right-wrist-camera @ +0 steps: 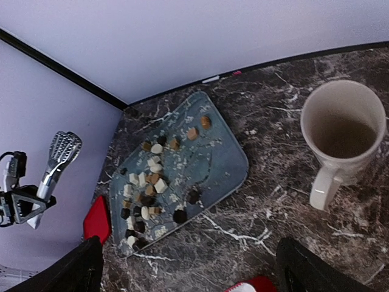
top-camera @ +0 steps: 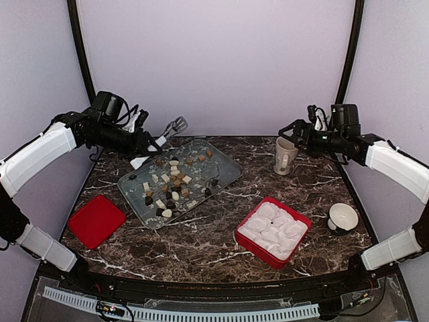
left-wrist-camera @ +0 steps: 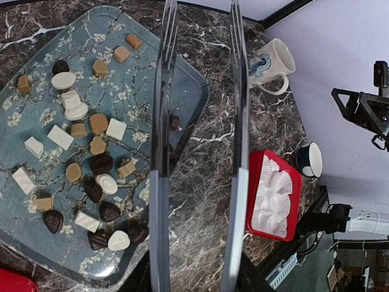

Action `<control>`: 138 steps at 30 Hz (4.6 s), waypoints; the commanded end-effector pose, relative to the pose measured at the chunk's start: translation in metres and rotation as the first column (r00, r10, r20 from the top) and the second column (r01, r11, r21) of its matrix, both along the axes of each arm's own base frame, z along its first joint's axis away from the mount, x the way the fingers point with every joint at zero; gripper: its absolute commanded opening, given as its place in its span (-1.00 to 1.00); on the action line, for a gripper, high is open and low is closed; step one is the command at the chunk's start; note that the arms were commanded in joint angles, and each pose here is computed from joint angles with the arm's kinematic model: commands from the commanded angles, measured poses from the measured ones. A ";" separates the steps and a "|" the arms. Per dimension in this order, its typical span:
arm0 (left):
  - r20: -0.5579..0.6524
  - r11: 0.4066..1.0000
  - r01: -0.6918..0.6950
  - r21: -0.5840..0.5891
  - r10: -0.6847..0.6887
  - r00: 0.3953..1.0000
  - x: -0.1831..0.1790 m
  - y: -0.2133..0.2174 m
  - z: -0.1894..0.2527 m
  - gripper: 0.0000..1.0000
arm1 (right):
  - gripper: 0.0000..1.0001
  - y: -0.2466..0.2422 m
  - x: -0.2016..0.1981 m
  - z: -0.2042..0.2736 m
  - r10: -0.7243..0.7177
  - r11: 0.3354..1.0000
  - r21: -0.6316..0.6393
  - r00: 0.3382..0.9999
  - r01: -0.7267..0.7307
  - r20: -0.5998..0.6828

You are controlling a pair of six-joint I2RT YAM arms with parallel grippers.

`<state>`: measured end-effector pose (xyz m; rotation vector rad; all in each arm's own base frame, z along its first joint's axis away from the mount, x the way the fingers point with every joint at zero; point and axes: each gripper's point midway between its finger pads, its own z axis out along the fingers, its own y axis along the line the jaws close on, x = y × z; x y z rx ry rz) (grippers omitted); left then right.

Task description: Pack the chocolate

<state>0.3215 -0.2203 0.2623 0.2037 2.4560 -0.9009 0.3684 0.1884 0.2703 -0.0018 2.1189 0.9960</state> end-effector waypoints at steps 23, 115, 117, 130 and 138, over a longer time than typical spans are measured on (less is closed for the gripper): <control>-0.131 0.888 0.272 0.370 -0.239 0.962 -0.028 -0.063 -0.110 -0.26 | 0.99 -0.066 -0.081 -0.044 -0.112 0.934 -0.352 0.986 0.062 -0.122; -0.185 0.446 0.879 0.168 -0.862 0.472 -0.222 -0.213 -0.085 -0.97 | 1.00 -0.066 -0.148 -0.016 0.018 0.957 -0.290 0.999 -0.027 -0.032; -0.188 0.447 0.880 0.164 -0.861 0.472 -0.223 -0.217 -0.088 -0.96 | 1.00 -0.066 -0.151 -0.017 0.015 0.958 -0.285 0.999 -0.025 -0.037; -0.227 0.435 0.888 0.151 -0.859 0.460 -0.233 -0.234 -0.108 -0.89 | 1.00 -0.071 -0.162 -0.018 0.028 0.947 -0.318 0.998 -0.043 -0.051; -0.259 0.443 0.883 0.157 -0.844 0.470 -0.232 -0.233 -0.116 -0.73 | 1.00 -0.071 -0.163 -0.018 0.044 0.940 -0.335 0.997 -0.060 -0.057</control>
